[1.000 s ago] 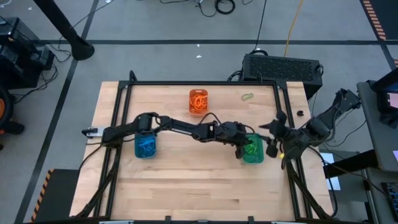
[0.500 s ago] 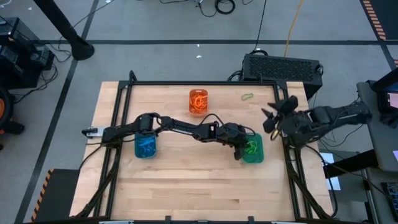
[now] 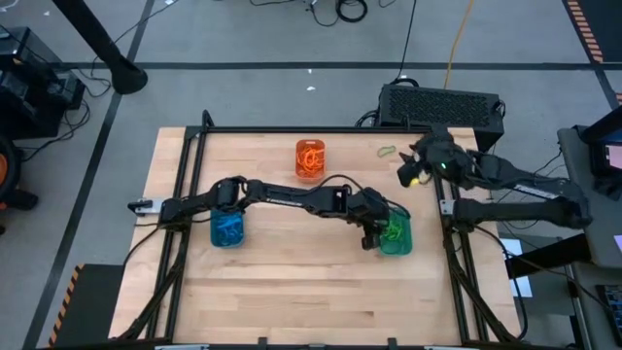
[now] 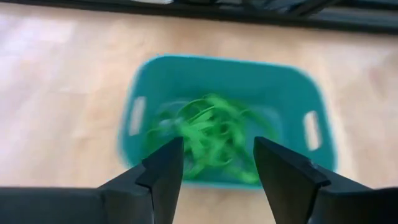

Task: Sort rubber bands into baskets
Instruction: Put the green rubber band into the green bin

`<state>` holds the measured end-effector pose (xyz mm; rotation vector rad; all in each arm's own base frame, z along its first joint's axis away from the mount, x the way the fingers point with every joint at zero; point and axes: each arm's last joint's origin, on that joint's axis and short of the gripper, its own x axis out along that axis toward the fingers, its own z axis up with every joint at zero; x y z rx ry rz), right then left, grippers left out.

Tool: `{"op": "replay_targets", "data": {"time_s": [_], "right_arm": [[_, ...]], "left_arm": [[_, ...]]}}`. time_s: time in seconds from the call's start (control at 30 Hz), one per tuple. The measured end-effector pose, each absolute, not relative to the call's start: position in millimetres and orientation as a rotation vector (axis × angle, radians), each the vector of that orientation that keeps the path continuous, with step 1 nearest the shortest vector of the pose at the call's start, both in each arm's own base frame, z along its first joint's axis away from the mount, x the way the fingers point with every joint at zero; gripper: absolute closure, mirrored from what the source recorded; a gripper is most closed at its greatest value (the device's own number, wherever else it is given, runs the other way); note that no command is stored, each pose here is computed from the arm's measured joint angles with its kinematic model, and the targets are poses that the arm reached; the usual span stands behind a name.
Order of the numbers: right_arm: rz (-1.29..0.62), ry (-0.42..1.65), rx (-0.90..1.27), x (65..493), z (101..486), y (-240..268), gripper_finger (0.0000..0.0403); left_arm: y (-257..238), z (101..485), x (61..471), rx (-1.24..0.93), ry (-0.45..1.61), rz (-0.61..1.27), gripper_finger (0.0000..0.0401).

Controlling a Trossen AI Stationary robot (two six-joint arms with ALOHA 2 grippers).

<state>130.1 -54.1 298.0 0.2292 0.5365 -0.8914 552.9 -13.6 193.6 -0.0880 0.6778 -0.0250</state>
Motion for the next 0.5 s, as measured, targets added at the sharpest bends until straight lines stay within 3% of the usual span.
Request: {"op": "replay_targets", "data": {"time_s": [0.27, 0.5], "right_arm": [[-0.939, 0.691, 0.394, 151, 268, -123, 0.0230], [-0.919, 0.809, 0.609, 165, 219, -178, 0.0230]], "left_arm": [[-13, 209, 545, 0.064, 0.786, 0.058, 0.0198], [-23, 225, 505, 0.156, 1.093, 0.163, 0.0198]]}}
